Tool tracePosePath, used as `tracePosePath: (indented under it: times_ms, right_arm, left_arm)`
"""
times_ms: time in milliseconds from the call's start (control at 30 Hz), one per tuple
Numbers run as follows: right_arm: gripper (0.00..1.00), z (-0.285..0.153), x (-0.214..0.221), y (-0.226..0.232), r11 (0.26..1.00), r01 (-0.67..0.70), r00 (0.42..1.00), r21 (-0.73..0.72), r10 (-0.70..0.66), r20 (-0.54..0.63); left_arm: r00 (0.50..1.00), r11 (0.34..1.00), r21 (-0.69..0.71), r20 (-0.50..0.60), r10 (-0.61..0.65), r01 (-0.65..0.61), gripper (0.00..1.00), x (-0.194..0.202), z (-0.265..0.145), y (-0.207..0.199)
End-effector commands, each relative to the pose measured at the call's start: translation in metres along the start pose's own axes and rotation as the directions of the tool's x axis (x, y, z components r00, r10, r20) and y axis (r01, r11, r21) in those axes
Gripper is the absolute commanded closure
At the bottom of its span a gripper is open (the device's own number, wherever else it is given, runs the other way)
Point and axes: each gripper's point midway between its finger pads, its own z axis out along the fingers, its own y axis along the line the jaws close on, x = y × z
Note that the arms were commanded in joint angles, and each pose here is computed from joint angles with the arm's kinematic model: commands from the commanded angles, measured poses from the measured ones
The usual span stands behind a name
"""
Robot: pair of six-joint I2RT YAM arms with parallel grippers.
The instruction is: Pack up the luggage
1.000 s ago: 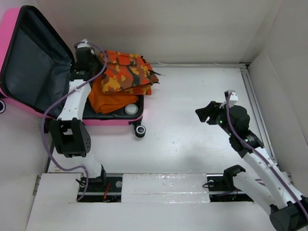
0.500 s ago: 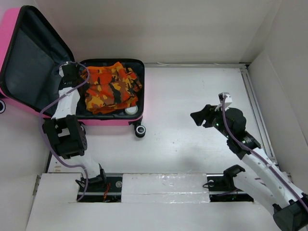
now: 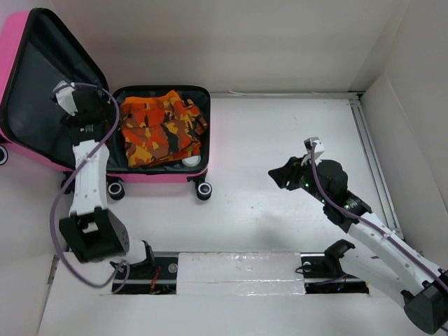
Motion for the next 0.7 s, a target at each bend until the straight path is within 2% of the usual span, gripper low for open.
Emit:
tracePosePath:
  times_ms: [0,33,67,100,167,200,267,300,400,433,467,567,600,633,667]
  right_arm:
    - [0.58,0.001,-0.007,0.019,0.997,0.030,0.999,-0.075,-0.027,0.044]
    - [0.77,0.001,-0.008,0.023,0.995,0.043,0.998,-0.093,-0.039,0.050]
    - [0.92,0.000,-0.006,0.033,0.988,0.059,0.998,-0.140,-0.053,0.041]
    - [1.00,-0.001,0.003,0.038,0.985,0.061,0.998,-0.164,-0.058,0.019]
    - [1.00,-0.003,0.002,0.046,0.979,0.078,0.997,-0.189,-0.074,0.031]
    - [1.00,-0.004,0.002,0.052,0.974,0.082,0.997,-0.212,-0.077,0.031]
    - [1.00,-0.005,0.005,0.055,0.967,0.094,0.996,-0.237,-0.091,0.023]
    - [1.00,-0.006,0.006,0.057,0.964,0.094,0.996,-0.247,-0.093,0.018]
    - [0.90,-0.004,0.014,0.060,0.958,0.099,0.994,-0.268,-0.106,-0.011]
    - [0.88,-0.005,0.015,0.061,0.955,0.099,0.994,-0.278,-0.108,-0.016]
    - [0.79,-0.005,0.015,0.061,0.955,0.099,0.994,-0.278,-0.108,-0.016]
    - [0.64,-0.003,0.018,0.061,0.953,0.105,0.993,-0.283,-0.117,-0.026]
    - [0.59,-0.001,0.020,0.060,0.955,0.103,0.992,-0.279,-0.117,-0.035]
    - [0.59,-0.003,0.017,0.063,0.951,0.104,0.992,-0.292,-0.119,-0.031]
    - [0.57,-0.001,0.019,0.062,0.951,0.111,0.991,-0.289,-0.127,-0.037]
  left_arm:
    - [0.981,1.000,-0.024,0.193,0.004,0.000,0.32,-0.040,-0.074,0.005]
    - [0.979,0.999,-0.048,0.205,0.016,-0.006,0.32,-0.035,-0.085,0.015]
    - [0.960,0.997,-0.065,0.280,-0.028,0.048,0.34,-0.052,-0.114,0.029]
    - [0.949,0.994,-0.080,0.312,-0.050,0.078,0.34,-0.057,-0.129,0.041]
    - [0.918,0.979,-0.159,0.394,-0.053,0.124,0.37,-0.063,-0.150,0.075]
    - [0.886,0.978,-0.131,0.456,-0.084,0.160,0.37,-0.074,-0.174,0.086]
    - [0.853,0.968,-0.146,0.512,-0.102,0.203,0.29,-0.085,-0.185,0.100]
    - [0.849,0.965,-0.175,0.523,-0.075,0.193,0.29,-0.090,-0.188,0.106]
    - [0.869,0.928,-0.320,0.494,-0.009,0.191,0.28,-0.098,-0.175,0.111]
    - [0.884,0.896,-0.393,0.467,0.000,0.207,0.25,-0.091,-0.152,0.109]
    - [0.899,0.867,-0.452,0.437,0.011,0.209,0.25,-0.093,-0.157,0.116]
    - [0.908,0.827,-0.532,0.414,0.066,0.183,0.25,-0.091,-0.137,0.121]
    - [0.897,0.820,-0.531,0.439,0.050,0.214,0.25,-0.100,-0.136,0.127]
    - [0.903,0.810,-0.547,0.426,0.053,0.210,0.25,-0.104,-0.128,0.136]
    - [0.921,0.787,-0.575,0.390,0.022,0.225,0.25,-0.107,-0.116,0.163]
